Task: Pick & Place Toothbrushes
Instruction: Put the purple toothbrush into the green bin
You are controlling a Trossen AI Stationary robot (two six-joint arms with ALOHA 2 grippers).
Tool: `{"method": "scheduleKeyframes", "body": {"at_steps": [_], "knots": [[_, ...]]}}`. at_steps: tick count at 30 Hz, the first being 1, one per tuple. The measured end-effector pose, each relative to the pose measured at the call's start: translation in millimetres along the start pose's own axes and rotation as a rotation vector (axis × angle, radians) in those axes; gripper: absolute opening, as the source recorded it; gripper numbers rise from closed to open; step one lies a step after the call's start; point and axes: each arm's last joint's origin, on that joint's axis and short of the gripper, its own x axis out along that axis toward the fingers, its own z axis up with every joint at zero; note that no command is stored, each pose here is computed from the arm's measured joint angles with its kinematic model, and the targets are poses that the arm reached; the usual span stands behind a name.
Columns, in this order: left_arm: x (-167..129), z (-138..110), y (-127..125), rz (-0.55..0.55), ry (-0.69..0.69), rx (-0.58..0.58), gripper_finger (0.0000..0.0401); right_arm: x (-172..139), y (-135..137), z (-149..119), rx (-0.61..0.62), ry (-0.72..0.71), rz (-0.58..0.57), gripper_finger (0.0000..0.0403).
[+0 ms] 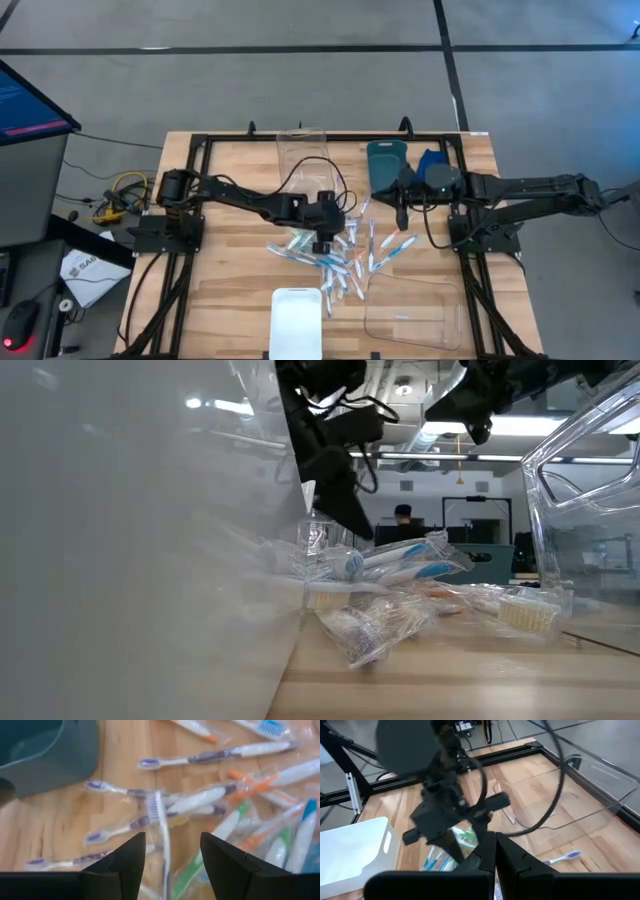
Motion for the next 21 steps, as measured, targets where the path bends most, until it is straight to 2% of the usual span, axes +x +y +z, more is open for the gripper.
{"method": "scheduleKeyframes", "body": {"at_steps": [6,11,15,21], "knots": [[21.0,0.2,-8.5,-0.015,0.062,0.021,0.0189,0.5,-6.0,-0.6,0.011,0.012,-0.032,0.0],[30.4,-2.3,-4.2,0.082,0.125,0.03,0.0197,0.4,-6.5,-1.5,0.016,0.022,-0.036,0.0],[30.9,-2.1,0.9,0.101,0.124,0.019,0.02,0.4,-6.6,-2.0,0.016,0.027,-0.037,0.0],[32.7,-3.9,6.2,0.003,0.113,-0.03,0.019,0.4,-6.7,-2.7,0.016,0.034,-0.038,0.0]]}}
